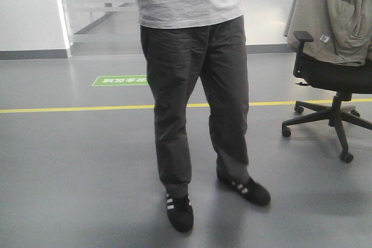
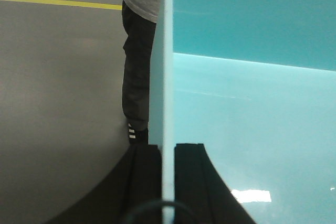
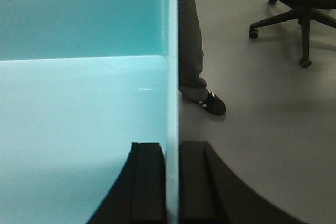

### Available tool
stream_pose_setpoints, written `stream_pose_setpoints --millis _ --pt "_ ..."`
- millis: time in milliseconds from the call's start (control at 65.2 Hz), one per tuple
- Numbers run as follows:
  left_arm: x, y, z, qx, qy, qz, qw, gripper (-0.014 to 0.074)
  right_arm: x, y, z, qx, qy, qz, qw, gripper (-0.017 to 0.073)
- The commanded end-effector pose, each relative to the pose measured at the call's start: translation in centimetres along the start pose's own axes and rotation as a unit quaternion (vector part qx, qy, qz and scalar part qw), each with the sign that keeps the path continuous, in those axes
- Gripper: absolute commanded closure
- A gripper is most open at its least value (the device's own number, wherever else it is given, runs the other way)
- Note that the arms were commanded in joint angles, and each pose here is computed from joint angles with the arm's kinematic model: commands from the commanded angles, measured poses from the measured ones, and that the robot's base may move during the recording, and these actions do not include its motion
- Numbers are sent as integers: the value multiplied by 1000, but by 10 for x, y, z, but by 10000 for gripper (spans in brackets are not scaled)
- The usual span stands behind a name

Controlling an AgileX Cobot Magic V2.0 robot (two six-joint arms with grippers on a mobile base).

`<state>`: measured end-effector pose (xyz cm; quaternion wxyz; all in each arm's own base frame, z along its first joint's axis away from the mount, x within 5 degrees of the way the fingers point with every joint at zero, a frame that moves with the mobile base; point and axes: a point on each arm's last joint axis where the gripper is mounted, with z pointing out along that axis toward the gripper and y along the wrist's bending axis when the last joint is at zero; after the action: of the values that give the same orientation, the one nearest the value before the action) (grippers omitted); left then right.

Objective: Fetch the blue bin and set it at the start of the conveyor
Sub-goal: 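Hold the bin in both grippers while the base drives away from the rack, then hold the bin while the base drives up to the red conveyor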

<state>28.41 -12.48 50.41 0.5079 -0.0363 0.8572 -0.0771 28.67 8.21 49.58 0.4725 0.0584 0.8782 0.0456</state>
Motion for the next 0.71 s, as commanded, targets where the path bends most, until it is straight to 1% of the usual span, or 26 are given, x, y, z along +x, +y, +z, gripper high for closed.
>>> stream_pose_setpoints --millis 0,690 --pt "-8 -2 -11 20 -33 -4 999 705 -6 -1 -8 -3 -29 -4 1000 713" --pt "-8 -2 -11 20 -33 -4 999 705 -7 -1 -8 -4 -31 -5 999 713"
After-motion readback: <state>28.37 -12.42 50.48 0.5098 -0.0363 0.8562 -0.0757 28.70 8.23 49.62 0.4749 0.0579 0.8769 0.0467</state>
